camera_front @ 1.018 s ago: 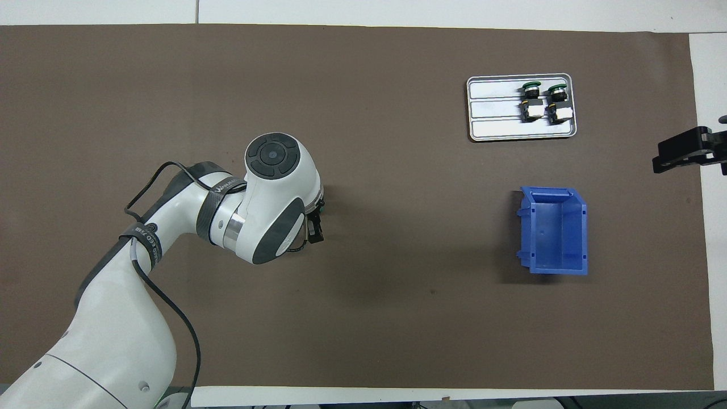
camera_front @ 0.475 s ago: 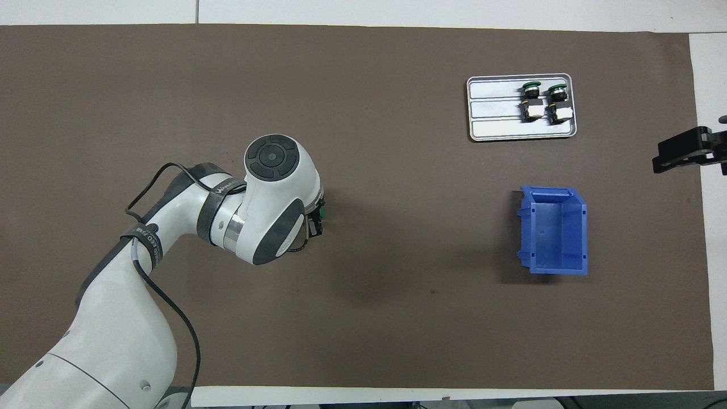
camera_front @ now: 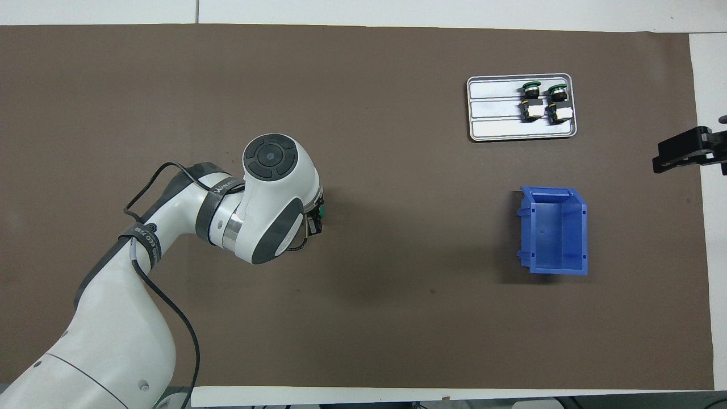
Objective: Place and press button with both arms
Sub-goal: 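Reach the left gripper down over the green button, then grasp the green button with the left gripper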
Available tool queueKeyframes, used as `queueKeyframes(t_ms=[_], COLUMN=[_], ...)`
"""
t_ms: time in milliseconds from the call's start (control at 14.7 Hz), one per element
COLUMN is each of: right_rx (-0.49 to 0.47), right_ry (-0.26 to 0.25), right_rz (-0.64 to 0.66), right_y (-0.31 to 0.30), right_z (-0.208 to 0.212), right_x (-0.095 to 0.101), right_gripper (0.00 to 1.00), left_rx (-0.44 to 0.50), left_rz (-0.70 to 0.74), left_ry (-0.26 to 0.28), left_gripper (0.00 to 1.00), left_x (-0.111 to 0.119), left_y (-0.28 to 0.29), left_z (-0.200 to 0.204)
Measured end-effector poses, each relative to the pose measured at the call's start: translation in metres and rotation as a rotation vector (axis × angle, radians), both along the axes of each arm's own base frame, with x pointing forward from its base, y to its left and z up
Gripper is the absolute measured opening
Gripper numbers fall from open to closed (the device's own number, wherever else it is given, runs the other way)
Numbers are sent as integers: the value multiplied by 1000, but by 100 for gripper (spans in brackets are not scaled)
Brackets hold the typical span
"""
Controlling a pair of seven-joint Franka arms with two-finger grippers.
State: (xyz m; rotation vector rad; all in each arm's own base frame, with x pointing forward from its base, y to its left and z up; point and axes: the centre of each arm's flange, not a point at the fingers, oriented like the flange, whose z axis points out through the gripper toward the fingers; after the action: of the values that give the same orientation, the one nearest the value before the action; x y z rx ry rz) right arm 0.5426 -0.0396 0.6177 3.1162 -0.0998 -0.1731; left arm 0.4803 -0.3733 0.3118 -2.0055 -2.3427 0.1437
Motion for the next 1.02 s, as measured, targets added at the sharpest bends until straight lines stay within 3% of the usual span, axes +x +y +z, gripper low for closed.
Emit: queueKeyframes(t_ms=[271,407,543,747,1018], right_rx=[0,0,0,0,0], right_ry=[0,0,0,0,0], right_rz=[0,0,0,0,0], right_y=[0,0,0,0,0], right_z=[0,0,0,0,0], right_x=[0,0,0,0,0], right_gripper=[100,100,100,100,100], left_rx=[-39,-53,-95,-231,-339], left_rz=[-9,-41,-54,-113,-136], left_ry=[-60,-77,-62,-26,-25], left_gripper=[33,33,33,33,33], left_x=[30,33,32,39,50], left_y=[40,50,50,63,94], left_z=[39,51,54,54,56])
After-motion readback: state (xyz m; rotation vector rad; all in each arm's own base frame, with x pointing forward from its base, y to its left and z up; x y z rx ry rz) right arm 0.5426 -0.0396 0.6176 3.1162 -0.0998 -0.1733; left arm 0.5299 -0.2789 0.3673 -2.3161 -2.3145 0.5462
